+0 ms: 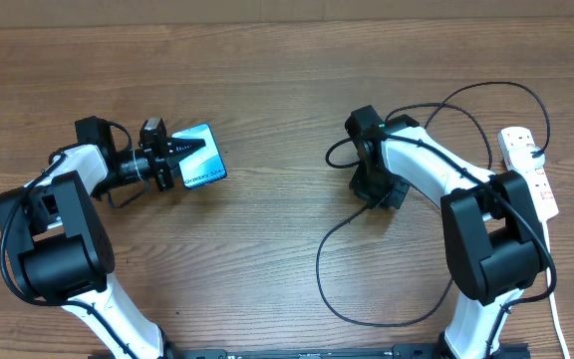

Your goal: Plug charger to phone and switch on socket

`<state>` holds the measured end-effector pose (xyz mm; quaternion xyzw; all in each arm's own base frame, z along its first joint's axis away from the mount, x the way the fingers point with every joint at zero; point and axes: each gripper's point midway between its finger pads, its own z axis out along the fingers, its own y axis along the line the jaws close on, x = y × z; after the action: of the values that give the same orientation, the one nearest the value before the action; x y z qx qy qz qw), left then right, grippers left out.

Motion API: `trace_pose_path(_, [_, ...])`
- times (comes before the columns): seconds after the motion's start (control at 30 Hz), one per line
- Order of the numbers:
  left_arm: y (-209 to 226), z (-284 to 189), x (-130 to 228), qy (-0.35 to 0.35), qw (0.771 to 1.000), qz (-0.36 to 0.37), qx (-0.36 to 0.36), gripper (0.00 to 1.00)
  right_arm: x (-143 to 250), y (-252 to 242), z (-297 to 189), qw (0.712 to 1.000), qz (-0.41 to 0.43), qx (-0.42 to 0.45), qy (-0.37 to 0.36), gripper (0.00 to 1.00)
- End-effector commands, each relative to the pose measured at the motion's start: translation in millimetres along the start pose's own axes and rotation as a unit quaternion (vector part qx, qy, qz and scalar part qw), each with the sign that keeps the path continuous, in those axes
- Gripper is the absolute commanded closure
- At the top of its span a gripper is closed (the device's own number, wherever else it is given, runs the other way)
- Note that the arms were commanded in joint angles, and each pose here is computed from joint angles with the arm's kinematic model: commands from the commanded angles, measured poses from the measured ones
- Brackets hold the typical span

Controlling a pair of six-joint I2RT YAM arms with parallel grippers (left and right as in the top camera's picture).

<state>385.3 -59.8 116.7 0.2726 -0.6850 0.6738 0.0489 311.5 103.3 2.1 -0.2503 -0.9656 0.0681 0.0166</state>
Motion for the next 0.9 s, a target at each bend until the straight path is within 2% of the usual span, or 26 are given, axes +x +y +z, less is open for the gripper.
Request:
trace_pose_path(0.0, [-13.1,1.9,3.3,0.008,1.0,0.028,0.01,0.96,3.6,-3.9,8.4,1.0,-0.008,0.011,0.006,0.58])
trace_pose_path(0.07, [-13.1,1.9,3.3,0.008,1.0,0.028,0.01,0.96,4.0,-4.9,8.4,1.0,-0.007,0.013,0.008,0.46])
trace_pose_path(0.13, [-13.1,1.9,3.3,0.008,1.0,0.028,0.01,0.96,3.9,-8.3,8.6,1.0,-0.002,0.016,0.011,0.4])
trace_pose_path(0.3, [-13.1,1.9,3.3,0.008,1.0,0.028,0.01,0.96,1.6,-12.3,9.3,1.0,0.015,0.01,0.024,0.39])
trace_pose_path(0.47, [-13.1,1.9,3.3,0.008,1.0,0.028,0.01,0.96,-1.7,-16.4,13.3,0.999,0.029,0.005,0.029,0.44])
trace_pose_path(0.7, [-13.1,1.9,3.3,0.008,1.0,0.028,0.01,0.96,-8.1,-20.9,17.4,0.999,0.043,0.0,0.029,0.61])
trace_pose_path(0.87, [-13.1,1.9,3.3,0.008,1.0,0.028,0.01,0.96,-7.1,-23.4,19.7,0.998,0.047,0.003,0.032,0.63])
